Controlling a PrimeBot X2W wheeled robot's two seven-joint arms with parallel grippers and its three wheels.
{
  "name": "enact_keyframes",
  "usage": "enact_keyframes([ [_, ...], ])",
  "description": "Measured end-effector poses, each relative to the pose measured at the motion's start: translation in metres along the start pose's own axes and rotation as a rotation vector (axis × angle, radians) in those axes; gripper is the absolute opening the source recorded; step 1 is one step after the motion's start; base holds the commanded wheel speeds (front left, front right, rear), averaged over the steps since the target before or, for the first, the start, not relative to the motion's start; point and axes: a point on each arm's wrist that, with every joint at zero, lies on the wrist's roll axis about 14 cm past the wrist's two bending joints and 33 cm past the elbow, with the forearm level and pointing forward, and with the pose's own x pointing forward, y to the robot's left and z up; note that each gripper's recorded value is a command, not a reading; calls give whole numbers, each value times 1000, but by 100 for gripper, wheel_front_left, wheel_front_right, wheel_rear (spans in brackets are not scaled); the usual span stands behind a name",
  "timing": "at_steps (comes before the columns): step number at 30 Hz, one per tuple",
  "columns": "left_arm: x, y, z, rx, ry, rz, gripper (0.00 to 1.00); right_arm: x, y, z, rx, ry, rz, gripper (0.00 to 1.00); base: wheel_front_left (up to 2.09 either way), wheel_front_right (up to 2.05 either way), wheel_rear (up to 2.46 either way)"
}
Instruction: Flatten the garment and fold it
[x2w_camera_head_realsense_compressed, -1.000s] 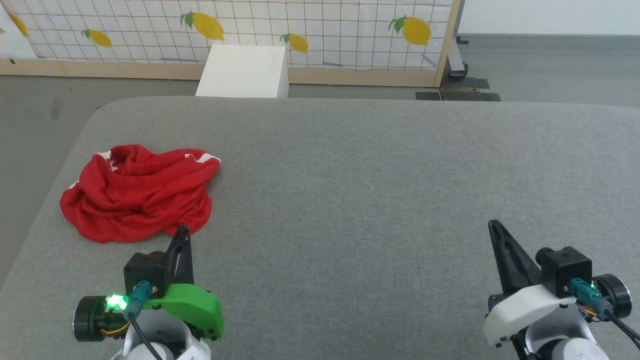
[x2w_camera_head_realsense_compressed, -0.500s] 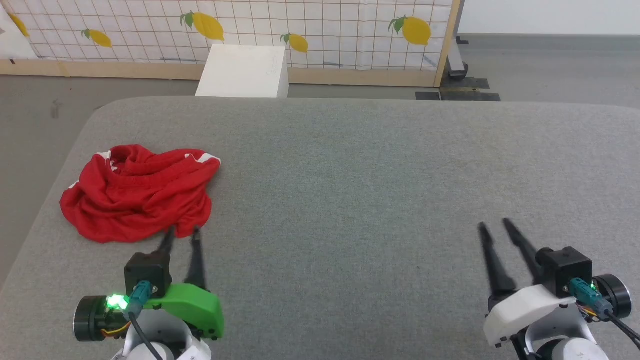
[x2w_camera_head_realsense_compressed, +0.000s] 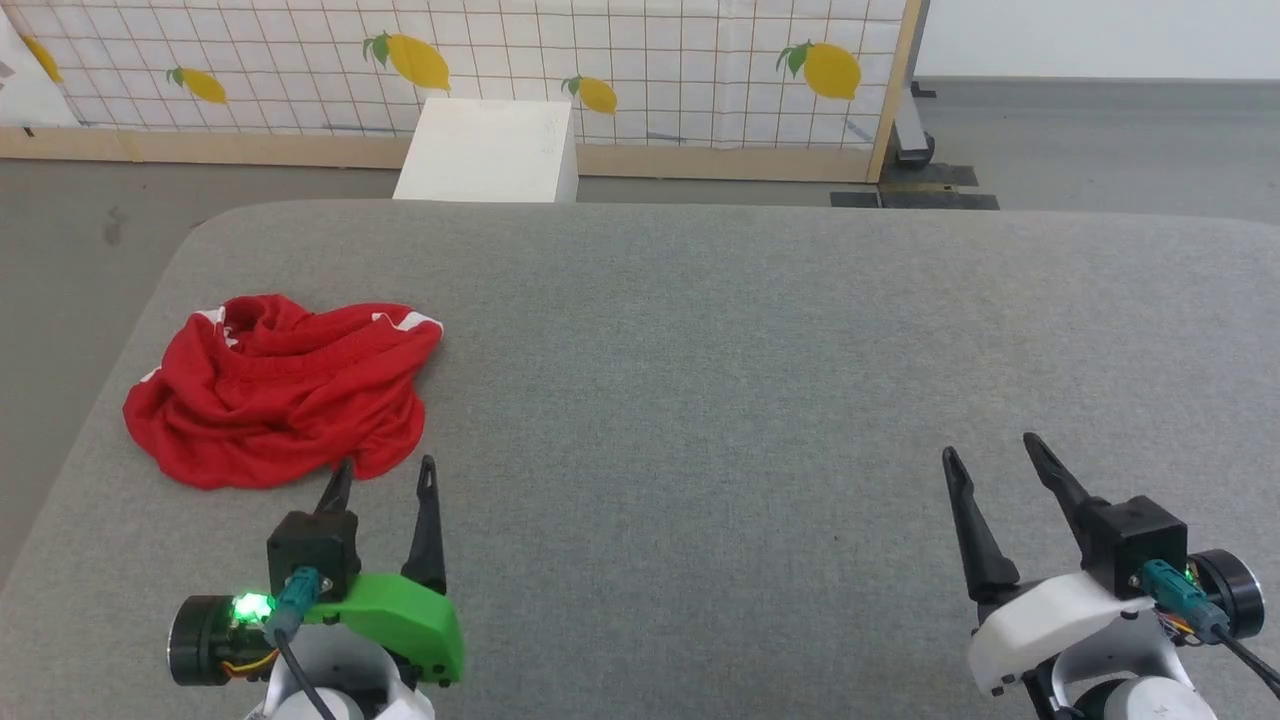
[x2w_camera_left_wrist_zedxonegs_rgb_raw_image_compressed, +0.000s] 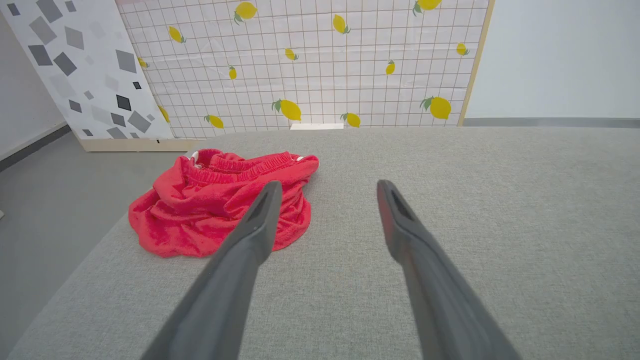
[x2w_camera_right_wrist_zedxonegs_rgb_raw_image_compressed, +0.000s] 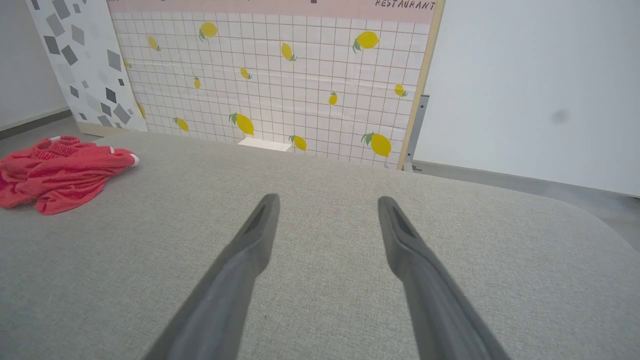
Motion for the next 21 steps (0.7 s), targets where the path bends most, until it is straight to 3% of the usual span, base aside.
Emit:
enact_keyframes([
  [21,-2,-12,-2,-56,-18,-19,100,-3,-6,5,23,-42,-19,100,0,0,0],
])
